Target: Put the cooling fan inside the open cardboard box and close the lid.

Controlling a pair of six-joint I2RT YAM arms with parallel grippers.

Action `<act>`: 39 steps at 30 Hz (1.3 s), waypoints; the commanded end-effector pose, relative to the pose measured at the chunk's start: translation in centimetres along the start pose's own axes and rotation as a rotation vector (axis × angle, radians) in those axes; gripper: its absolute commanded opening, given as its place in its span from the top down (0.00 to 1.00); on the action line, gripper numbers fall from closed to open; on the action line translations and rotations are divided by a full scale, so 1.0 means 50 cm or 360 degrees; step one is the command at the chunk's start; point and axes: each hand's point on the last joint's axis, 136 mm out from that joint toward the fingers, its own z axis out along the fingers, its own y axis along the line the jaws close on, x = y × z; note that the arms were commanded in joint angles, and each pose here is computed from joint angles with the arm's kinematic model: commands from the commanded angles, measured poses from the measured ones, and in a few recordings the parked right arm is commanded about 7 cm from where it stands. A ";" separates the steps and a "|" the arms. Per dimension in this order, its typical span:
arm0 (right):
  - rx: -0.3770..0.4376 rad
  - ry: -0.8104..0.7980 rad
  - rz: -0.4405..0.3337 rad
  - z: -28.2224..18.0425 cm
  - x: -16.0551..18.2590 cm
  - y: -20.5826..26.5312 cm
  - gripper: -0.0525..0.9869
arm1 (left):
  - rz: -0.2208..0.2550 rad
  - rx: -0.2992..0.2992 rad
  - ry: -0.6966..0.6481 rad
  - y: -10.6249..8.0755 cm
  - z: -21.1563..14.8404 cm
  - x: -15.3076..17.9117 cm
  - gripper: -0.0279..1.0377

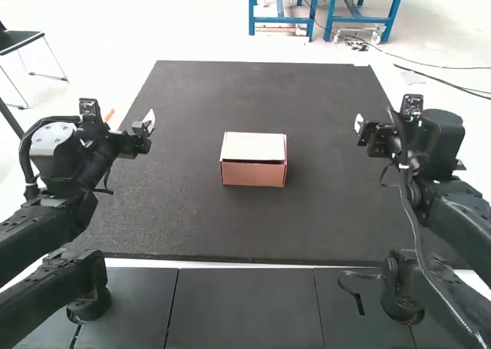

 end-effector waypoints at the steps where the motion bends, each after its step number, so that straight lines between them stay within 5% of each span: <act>1: -0.0050 -0.0067 -0.0043 -0.017 0.001 0.022 0.08 | -0.0015 0.0023 -0.0041 -0.004 -0.008 -0.003 0.07; 21: -0.0010 -0.0337 0.0019 -0.095 0.048 0.015 0.08 | 0.0006 0.0042 -0.0284 -0.027 -0.127 -0.015 0.07; 33: -0.0051 -0.0222 0.0041 -0.108 0.090 0.019 0.08 | -0.0053 0.0000 0.0044 -0.014 -0.121 0.086 0.07; 39: 0.0078 -0.0124 0.0019 -0.105 0.121 -0.009 0.08 | -0.0062 -0.0007 0.0098 -0.013 -0.122 0.103 0.07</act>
